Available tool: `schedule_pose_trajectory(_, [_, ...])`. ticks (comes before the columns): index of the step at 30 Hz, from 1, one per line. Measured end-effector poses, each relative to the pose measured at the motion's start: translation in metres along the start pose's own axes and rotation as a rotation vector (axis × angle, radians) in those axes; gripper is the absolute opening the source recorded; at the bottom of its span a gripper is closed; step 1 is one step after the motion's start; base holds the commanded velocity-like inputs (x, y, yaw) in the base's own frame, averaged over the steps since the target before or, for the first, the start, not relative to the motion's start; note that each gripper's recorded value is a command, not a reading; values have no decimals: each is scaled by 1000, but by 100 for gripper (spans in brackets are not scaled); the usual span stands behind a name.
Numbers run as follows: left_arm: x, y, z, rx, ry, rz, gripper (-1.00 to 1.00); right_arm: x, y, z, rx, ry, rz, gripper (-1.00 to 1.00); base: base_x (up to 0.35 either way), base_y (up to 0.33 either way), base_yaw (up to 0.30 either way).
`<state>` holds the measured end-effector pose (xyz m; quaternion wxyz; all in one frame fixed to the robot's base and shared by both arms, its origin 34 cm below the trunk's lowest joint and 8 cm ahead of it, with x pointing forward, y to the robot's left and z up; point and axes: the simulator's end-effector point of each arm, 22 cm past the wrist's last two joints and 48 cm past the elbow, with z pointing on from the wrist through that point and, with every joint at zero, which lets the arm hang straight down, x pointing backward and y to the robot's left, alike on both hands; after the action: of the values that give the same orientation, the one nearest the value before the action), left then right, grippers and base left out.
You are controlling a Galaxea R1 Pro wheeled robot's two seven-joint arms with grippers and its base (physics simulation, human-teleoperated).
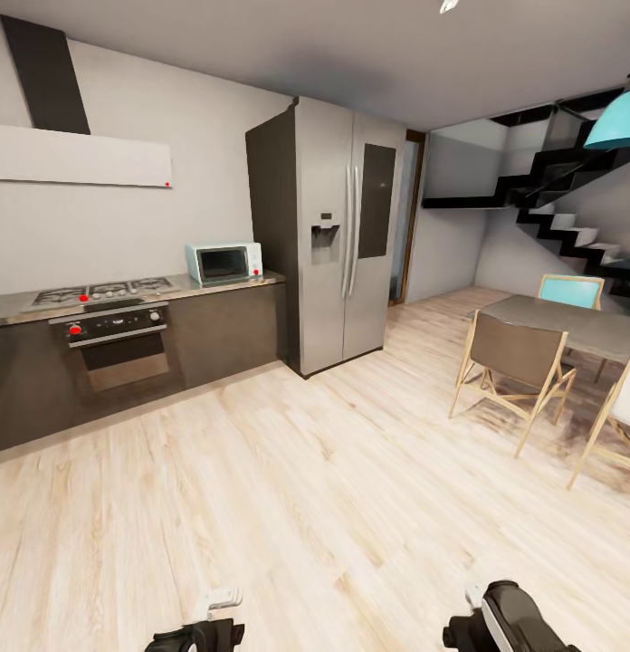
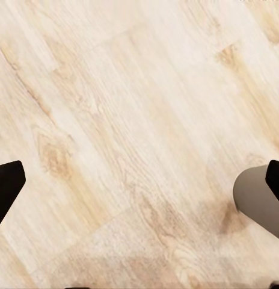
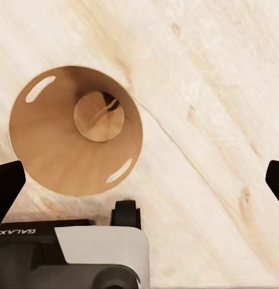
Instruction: Put the three can of soda from the living room inside the tash can in the kitchen.
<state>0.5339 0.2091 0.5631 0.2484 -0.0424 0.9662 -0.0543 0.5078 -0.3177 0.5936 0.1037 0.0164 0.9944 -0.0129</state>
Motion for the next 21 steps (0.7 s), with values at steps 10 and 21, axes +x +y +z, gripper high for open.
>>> schedule_pose_trajectory(10, [-2,-2,-1,9,-6,-1,100,-16,-2,8,7,13,6,100,0,0,0])
schedule_pose_trajectory(21, [-3,-2,-1,9,-10,-1,100,-59,16,-7,-18,-45,4,100,0,0,0])
